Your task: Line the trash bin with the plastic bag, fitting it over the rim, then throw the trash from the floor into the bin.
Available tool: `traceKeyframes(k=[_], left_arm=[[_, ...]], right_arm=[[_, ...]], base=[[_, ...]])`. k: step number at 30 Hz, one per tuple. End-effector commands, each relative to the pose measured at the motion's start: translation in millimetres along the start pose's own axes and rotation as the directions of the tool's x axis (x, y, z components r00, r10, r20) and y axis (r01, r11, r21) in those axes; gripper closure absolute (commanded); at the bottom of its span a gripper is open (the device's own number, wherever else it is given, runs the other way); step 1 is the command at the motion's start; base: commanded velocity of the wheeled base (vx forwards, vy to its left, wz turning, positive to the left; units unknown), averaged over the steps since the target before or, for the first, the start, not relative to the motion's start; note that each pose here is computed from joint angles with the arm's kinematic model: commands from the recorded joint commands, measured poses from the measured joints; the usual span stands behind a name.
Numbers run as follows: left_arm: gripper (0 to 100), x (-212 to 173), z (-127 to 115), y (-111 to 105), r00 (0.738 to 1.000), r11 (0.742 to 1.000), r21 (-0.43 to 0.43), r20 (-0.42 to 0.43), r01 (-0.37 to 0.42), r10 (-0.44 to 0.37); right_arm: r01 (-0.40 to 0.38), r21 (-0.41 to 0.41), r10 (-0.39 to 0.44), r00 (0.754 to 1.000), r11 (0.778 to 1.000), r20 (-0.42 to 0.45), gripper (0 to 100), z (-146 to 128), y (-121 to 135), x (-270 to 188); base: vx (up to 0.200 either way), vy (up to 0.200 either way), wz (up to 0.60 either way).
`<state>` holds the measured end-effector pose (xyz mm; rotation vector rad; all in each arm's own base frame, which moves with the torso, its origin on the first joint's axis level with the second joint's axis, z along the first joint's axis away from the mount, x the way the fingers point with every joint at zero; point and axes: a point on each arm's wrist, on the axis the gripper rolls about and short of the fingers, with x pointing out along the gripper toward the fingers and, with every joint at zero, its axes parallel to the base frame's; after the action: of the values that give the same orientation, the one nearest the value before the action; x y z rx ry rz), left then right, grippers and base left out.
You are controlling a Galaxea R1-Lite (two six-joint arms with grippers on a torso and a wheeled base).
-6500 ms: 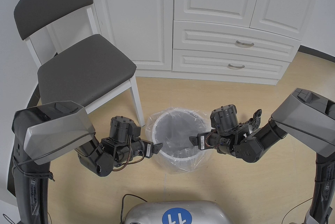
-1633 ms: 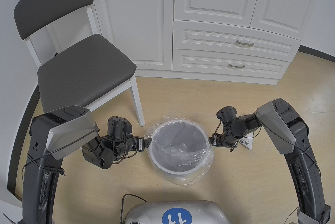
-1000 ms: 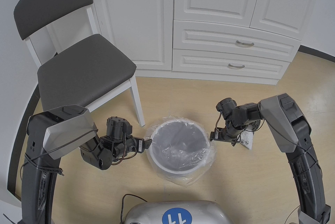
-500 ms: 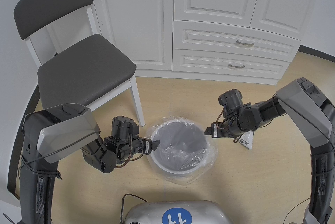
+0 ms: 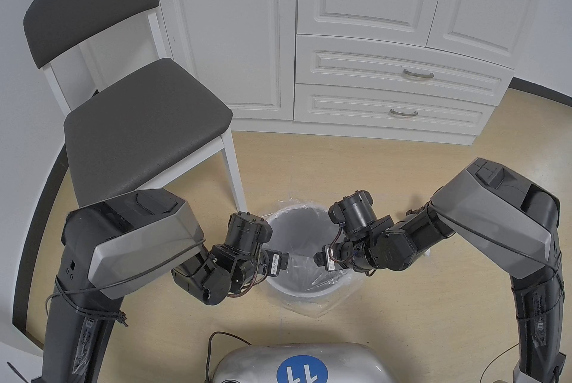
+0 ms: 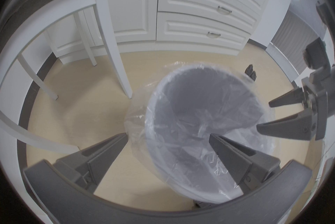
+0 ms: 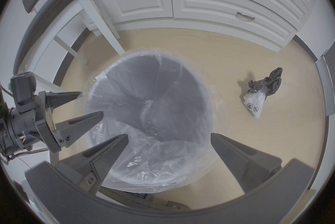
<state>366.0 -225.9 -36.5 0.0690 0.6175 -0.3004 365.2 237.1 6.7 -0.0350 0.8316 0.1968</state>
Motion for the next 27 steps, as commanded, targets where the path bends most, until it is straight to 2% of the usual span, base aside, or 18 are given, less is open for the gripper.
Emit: traceKeyframes(k=[1,7,9,14,18,24,27], left_arm=[[0,2.2,-7.4,-3.2,0.999,1.000,0.021,-0.032,-0.022,0.023],[0,-8.3,-14.4,-2.3,0.997,0.997,0.078,-0.067,-0.024,0.030],[0,-21.8,-23.6,1.4,0.994,0.987,0.159,-0.106,-0.007,0.024],[0,-35.0,-35.5,2.9,0.985,0.968,0.235,-0.166,0.085,-0.046],[0,-33.7,-30.1,2.6,0.990,0.971,0.220,-0.127,0.091,-0.064],[0,-33.6,-23.2,3.2,0.996,0.974,0.209,-0.056,0.085,-0.074],[0,-34.2,-22.0,3.1,0.996,0.975,0.207,-0.052,0.084,-0.075]], right_arm=[[0.019,-0.046,-0.021,0.998,0.999,-0.051,0,-8.7,-2.9,1.0],[0.031,-0.136,-0.046,0.992,0.990,-0.115,0,-17.2,-11.6,-16.8],[0.024,-0.218,-0.057,0.988,0.976,-0.146,0,-27.4,-17.3,-25.8],[0.004,-0.289,-0.060,0.981,0.957,-0.185,0,-40.3,-22.6,-30.6],[0.003,-0.275,-0.045,0.988,0.961,-0.148,0,-35.4,-19.7,-28.3],[0.006,-0.216,-0.010,1.000,0.976,-0.017,0,-18.4,-20.8,-37.0],[0.005,-0.210,-0.006,1.000,0.978,-0.001,0,-13.7,-23.1,-45.3]], base=[[0.000,0.000,0.00],[0.000,0.000,0.00],[0.000,0.000,0.00],[0.000,0.000,0.00],[0.000,0.000,0.00],[0.000,0.000,0.00],[0.000,0.000,0.00]])
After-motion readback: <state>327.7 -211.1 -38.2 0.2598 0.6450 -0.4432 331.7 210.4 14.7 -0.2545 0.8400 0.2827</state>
